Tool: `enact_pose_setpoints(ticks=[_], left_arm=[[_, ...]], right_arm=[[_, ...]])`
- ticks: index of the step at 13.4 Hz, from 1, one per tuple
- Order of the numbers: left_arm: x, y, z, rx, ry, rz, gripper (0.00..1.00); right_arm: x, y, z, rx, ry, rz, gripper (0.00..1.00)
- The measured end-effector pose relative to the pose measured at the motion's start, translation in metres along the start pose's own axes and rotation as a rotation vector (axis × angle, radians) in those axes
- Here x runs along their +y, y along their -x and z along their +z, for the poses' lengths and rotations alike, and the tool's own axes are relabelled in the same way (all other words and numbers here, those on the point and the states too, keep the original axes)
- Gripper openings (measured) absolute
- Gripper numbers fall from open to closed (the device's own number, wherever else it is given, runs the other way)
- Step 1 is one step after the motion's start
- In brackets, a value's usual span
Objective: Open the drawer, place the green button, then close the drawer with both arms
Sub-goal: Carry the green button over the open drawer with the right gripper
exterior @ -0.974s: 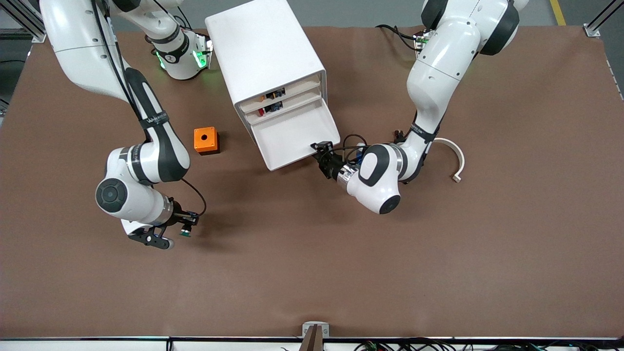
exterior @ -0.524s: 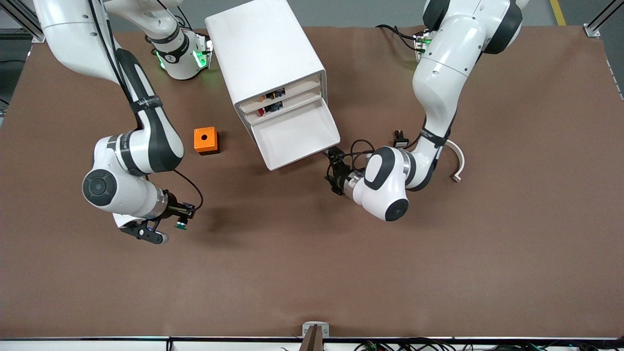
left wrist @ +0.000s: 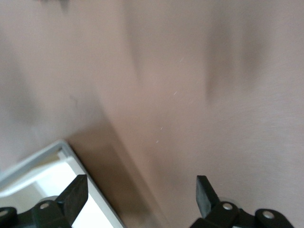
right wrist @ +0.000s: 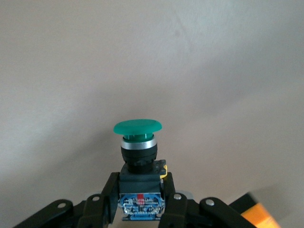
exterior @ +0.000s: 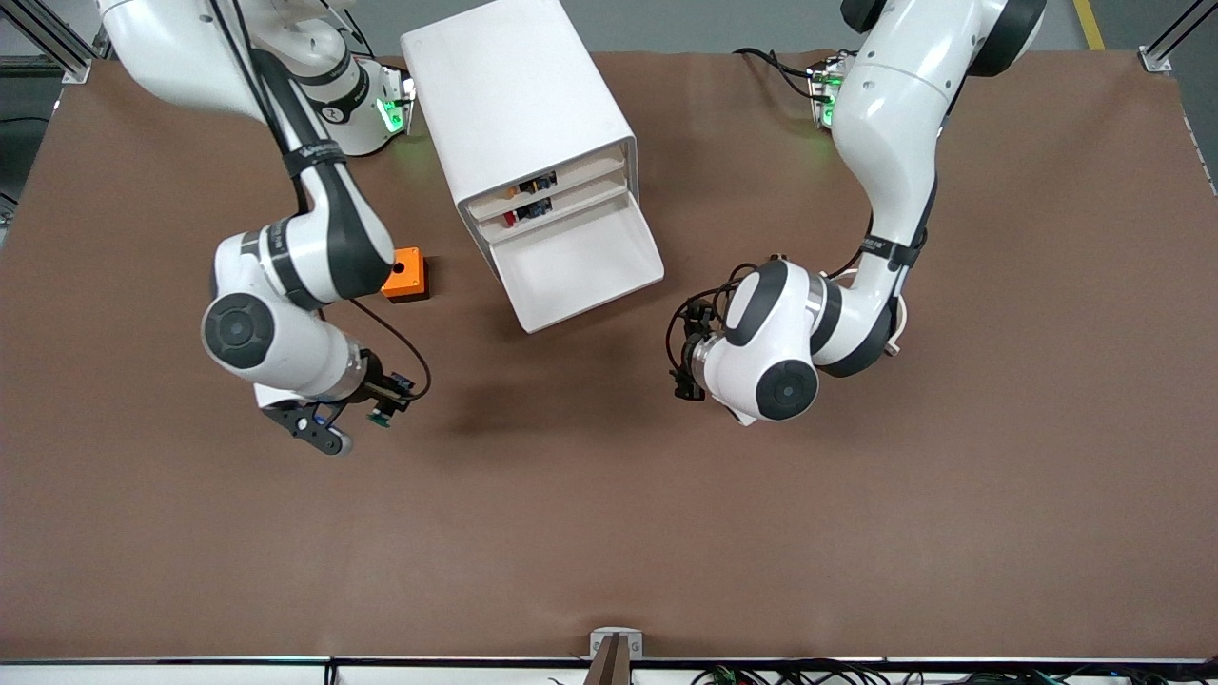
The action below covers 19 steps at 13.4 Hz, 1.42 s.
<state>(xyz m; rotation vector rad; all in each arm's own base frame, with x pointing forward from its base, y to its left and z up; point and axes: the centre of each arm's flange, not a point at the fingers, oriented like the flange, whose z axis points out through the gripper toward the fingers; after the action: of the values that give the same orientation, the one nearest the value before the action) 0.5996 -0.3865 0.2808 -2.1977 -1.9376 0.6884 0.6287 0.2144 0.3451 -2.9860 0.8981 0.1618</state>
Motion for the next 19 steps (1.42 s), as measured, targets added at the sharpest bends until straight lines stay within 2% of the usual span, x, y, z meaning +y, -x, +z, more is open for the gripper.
enact_pose_setpoints(ticks=[3,7,13,16,19], left_arm=[[-0.013,0.003,-0.040,0.090,0.079,0.124,1.00],[-0.028,-0.008,-0.087,0.122,0.106,0.409,1.00],[-0.050,-0.023,-0.130,0.136,0.095,0.549,1.00],[-0.050,-0.020,-0.119,0.139,0.070,0.588,1.00],[-0.046,-0.017,-0.098,0.141,0.035,0.590,1.00]], right_arm=[[-0.030,0.046,-0.004,0.002,0.006,0.133,0.41],[-0.063,0.109,0.002,0.004,0.026,0.281,0.41],[-0.090,0.185,0.017,0.010,0.059,0.391,0.41],[-0.098,0.225,0.031,0.016,0.081,0.431,0.41],[-0.103,0.252,0.041,0.025,0.078,0.485,0.41]])
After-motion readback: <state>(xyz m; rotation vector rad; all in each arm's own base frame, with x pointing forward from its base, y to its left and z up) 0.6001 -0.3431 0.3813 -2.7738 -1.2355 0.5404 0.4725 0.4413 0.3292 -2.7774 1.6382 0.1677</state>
